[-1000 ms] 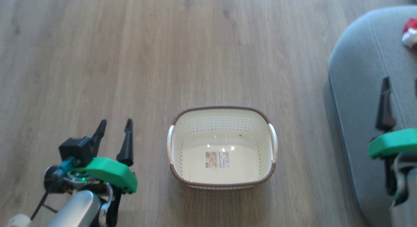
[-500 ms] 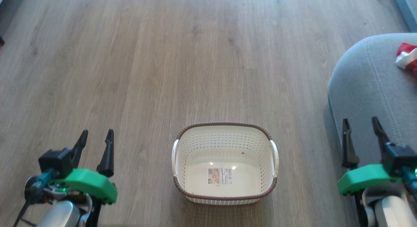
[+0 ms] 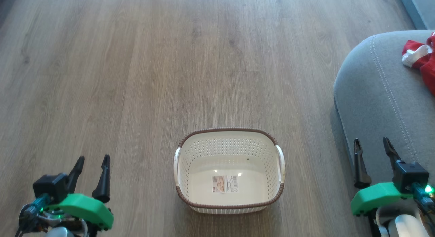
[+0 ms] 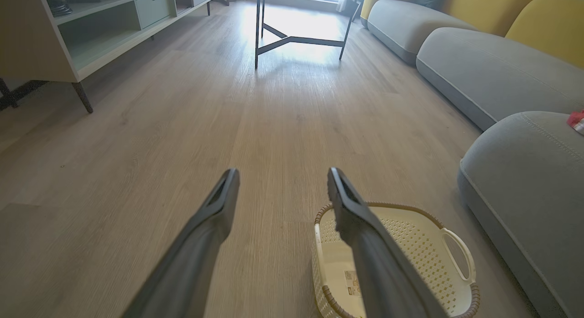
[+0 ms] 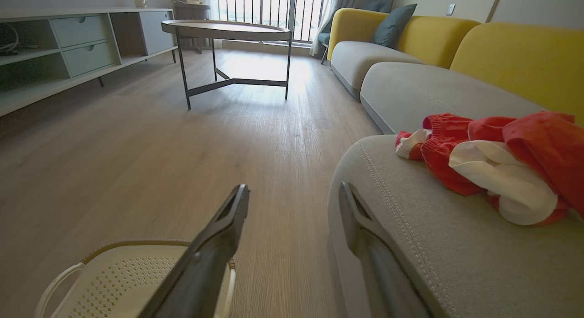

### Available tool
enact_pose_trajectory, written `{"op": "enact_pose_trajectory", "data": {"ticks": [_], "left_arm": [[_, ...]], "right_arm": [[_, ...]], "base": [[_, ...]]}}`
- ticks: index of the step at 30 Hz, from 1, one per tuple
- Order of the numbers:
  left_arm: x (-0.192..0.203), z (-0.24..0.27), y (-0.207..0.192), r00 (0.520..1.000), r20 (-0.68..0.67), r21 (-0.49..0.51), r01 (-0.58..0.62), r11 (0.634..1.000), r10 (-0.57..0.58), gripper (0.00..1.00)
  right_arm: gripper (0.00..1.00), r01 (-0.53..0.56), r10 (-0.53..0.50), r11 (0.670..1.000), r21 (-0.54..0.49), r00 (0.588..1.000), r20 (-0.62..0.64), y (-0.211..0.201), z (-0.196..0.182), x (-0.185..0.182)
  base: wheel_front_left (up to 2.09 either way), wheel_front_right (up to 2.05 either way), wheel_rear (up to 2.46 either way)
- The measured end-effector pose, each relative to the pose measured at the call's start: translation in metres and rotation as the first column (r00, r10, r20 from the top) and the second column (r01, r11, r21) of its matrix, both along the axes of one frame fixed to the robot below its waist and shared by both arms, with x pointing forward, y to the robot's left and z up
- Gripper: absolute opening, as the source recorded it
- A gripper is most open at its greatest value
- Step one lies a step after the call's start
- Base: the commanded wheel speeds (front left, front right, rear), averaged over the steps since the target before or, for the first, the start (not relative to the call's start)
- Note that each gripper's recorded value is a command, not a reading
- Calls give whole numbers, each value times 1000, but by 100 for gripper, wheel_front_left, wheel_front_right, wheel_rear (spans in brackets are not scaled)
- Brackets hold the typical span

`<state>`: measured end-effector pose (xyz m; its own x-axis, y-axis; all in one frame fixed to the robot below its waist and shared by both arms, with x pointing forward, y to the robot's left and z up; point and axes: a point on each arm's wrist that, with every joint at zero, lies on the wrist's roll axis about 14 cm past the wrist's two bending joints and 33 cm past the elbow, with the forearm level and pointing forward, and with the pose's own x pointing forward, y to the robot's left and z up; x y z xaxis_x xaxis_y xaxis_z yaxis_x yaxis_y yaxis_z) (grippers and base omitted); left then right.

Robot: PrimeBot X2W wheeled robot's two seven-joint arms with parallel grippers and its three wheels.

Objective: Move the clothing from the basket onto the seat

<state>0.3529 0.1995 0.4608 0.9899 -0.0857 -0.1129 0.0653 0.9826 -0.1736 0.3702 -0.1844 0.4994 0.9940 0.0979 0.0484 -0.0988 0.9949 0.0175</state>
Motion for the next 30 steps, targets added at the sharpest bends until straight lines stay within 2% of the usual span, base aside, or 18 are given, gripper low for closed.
{"op": "enact_pose_trajectory", "data": {"ticks": [13, 30], "left_arm": [[2, -12, 0, 1000, -19, -9, 0, 1000, -1, 100], [5, -15, 0, 1000, -20, -11, -6, 1000, 6, 100]], "right_arm": [[100, -21, 21, 1000, -16, 998, -52, 2, -16, 0], [100, -21, 20, 1000, -11, 998, -65, -6, -19, -1]], "base": [[0, 0, 0], [0, 0, 0]]}}
